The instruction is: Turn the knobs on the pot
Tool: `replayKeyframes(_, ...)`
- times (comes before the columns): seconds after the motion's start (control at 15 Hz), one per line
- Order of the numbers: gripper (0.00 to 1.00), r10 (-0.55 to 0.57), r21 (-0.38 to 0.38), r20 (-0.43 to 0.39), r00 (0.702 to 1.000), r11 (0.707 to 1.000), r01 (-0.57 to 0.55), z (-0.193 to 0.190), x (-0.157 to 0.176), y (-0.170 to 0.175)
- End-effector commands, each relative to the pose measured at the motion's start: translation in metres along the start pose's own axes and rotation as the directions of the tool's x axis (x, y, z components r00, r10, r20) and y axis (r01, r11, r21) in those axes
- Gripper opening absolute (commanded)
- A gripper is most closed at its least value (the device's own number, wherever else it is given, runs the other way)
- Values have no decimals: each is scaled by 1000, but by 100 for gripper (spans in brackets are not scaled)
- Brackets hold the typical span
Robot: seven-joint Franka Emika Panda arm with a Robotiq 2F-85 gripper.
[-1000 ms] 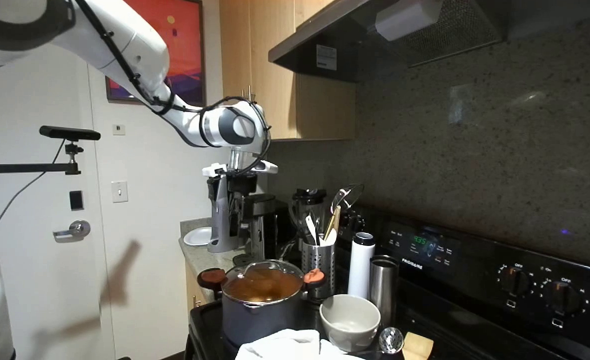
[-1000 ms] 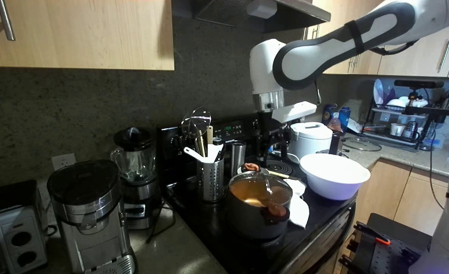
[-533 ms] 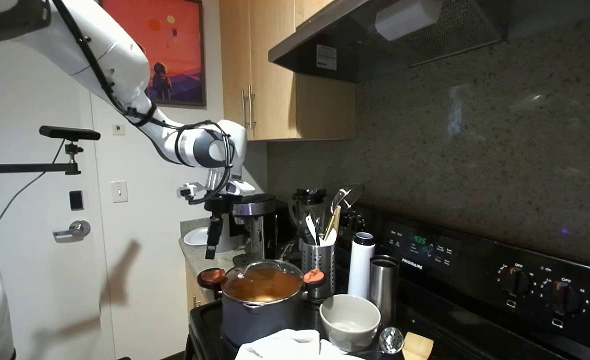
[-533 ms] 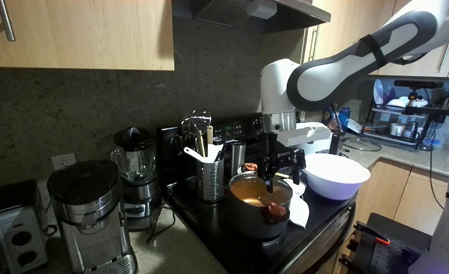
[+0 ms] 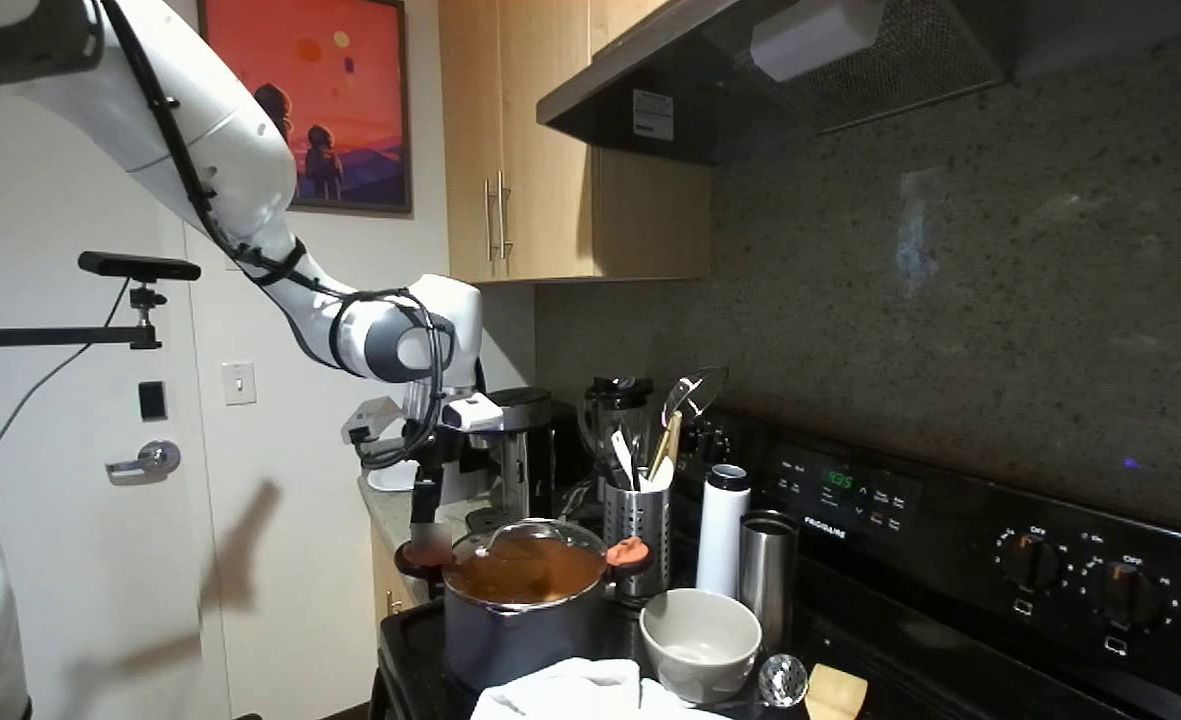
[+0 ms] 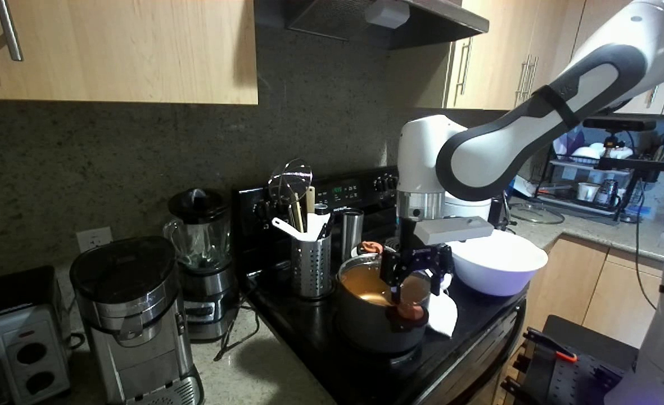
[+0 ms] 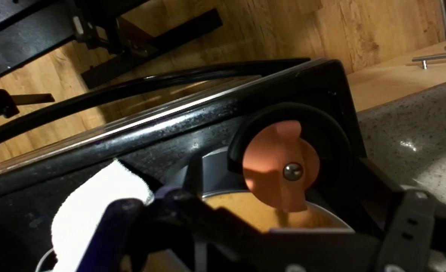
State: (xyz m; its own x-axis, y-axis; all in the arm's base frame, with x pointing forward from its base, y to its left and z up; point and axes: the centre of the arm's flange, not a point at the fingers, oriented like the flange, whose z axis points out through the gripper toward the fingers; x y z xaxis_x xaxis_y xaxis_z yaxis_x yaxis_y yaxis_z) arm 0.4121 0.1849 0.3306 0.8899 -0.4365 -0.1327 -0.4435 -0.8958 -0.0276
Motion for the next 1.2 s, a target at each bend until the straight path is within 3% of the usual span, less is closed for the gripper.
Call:
replayKeyframes(0.0,100,7,33,-14,1000,999,-7,12,-3,3)
replayKeyframes(0.2,100,6,20,-6,1000,1000,-6,13,-5,-1)
replayKeyframes(0.27,93,2,22,-5,1000,1000,-2,13,-5,-2)
replayKeyframes(0.33,72,2,23,-4,1000,1000,-2,13,-5,-3)
replayKeyframes(0.47,68,-2,23,-5,1000,1000,3,12,-5,-4)
replayKeyframes(0.93,14,-10,21,-15,1000,1000,11,12,-6,-10)
replayKeyframes(1.07,1,-18,23,-21,1000,1000,18,11,-6,-13)
replayKeyframes(1.13,0,-19,22,-23,1000,1000,19,11,-6,-14)
